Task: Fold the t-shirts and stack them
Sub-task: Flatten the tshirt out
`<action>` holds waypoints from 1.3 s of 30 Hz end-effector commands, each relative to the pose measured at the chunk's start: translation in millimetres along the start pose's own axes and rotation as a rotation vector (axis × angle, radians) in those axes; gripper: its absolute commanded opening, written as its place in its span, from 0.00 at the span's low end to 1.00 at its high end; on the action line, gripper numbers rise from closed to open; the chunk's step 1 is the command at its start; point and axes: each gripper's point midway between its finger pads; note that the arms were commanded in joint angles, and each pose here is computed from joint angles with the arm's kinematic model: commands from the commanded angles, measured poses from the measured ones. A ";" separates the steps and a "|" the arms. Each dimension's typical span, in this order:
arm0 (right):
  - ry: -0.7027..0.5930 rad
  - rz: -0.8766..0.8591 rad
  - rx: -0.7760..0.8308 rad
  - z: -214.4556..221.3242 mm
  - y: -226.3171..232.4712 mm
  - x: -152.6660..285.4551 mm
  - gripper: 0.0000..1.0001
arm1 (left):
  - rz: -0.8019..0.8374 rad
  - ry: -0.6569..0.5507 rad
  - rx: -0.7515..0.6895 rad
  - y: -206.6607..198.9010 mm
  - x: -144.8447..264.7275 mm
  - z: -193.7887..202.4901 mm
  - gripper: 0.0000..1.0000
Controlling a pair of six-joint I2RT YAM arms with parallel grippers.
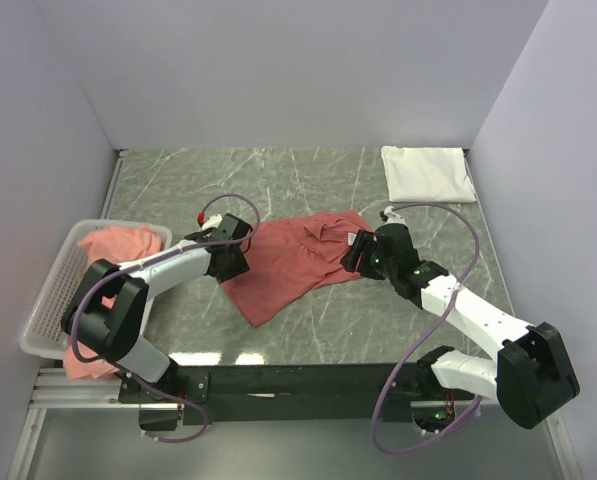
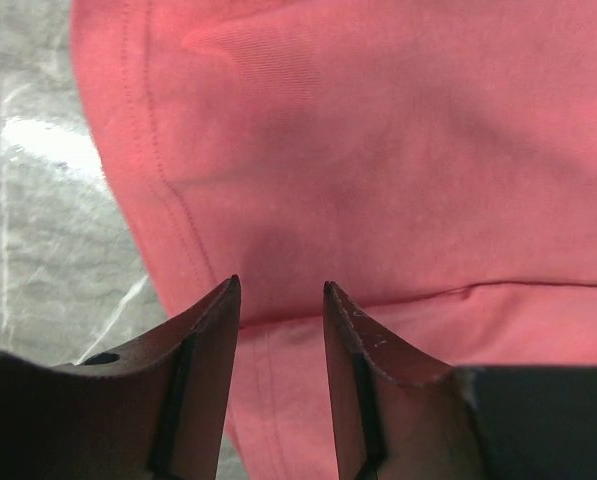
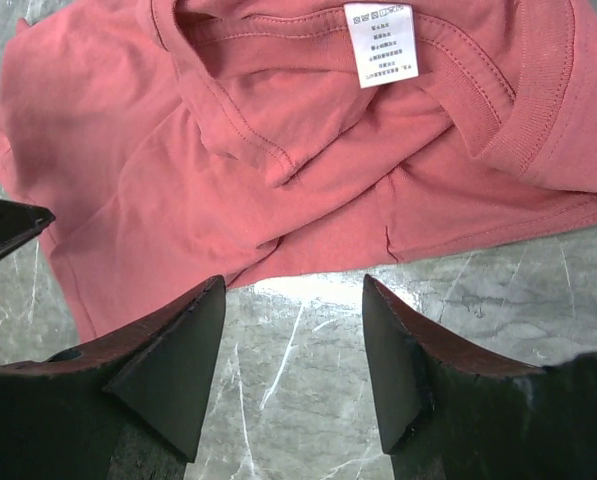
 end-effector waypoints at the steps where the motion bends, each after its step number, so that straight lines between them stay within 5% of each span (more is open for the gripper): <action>1: -0.039 -0.017 -0.004 -9.3 4.4 1.3 0.64 | 0.031 0.010 -0.028 -5.1 -7.2 2.5 0.44; 39: -0.042 -0.031 -0.005 -18.0 12.5 -5.5 0.63 | 0.127 0.081 -0.098 -2.6 4.5 24.7 0.37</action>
Point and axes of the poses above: each gripper's point midway between its finger pads, its own x axis back along the fingers, its own y axis along the line the jaws close on, z = x × y, and after that the axes turned 4 degrees about x, right-handed
